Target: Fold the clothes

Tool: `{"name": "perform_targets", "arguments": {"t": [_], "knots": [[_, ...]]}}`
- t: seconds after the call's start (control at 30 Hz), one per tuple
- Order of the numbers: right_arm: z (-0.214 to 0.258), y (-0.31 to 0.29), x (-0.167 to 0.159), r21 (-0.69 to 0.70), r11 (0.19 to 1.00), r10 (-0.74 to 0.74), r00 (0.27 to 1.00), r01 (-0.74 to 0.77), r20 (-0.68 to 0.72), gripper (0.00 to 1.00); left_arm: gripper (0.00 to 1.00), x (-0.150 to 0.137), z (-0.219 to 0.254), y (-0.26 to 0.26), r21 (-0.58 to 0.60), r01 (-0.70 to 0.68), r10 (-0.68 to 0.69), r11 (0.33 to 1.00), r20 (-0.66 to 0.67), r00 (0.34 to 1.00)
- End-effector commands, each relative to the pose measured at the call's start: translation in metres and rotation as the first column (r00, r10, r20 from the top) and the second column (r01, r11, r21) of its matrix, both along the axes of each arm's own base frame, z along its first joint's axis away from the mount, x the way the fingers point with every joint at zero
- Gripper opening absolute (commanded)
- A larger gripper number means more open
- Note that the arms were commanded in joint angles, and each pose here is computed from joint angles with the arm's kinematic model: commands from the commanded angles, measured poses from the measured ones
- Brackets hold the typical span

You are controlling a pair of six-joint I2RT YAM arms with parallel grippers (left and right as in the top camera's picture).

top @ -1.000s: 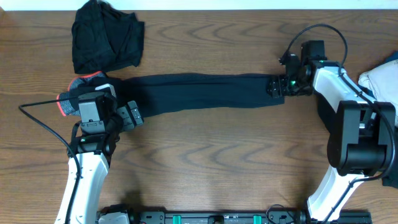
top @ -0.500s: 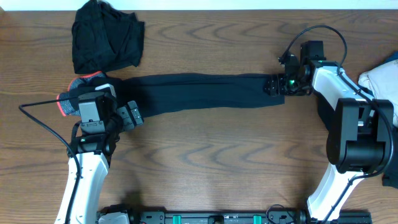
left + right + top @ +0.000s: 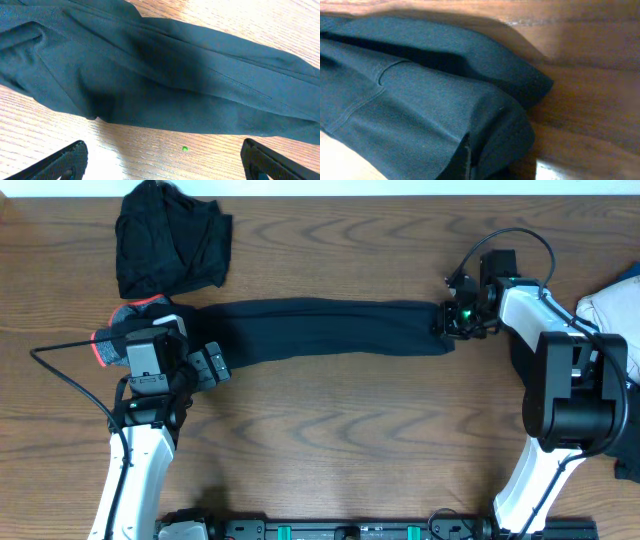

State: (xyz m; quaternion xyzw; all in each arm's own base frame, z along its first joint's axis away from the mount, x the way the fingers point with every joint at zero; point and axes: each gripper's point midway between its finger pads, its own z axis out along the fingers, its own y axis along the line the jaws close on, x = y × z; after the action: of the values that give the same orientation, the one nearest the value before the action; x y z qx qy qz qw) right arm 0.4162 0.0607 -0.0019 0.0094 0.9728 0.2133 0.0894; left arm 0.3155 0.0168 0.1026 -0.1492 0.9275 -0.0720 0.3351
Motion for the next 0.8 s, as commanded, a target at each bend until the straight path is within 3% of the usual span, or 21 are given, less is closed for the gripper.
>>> {"name": "perform_targets", "arguments": {"t": [0.0,0.4,0.77], "knots": [[-0.02,-0.004,-0.013,-0.036,0.999,-0.023,0.997,0.02,-0.076,0.01,0.98,0.001,0.005,-0.002,-0.005,0.014,-0.013,1.0,0.011,1.0],[0.042,-0.087,0.003,-0.278,0.946,-0.187,0.981,0.166,-0.049,0.01,0.98,-0.01,-0.004,-0.003,-0.012,0.013,-0.014,1.0,-0.047,0.999],[0.092,-0.127,0.007,-0.46,0.874,-0.191,0.981,0.156,-0.031,0.01,0.98,-0.008,-0.003,-0.003,-0.011,0.013,-0.013,1.0,-0.04,0.999]]}}
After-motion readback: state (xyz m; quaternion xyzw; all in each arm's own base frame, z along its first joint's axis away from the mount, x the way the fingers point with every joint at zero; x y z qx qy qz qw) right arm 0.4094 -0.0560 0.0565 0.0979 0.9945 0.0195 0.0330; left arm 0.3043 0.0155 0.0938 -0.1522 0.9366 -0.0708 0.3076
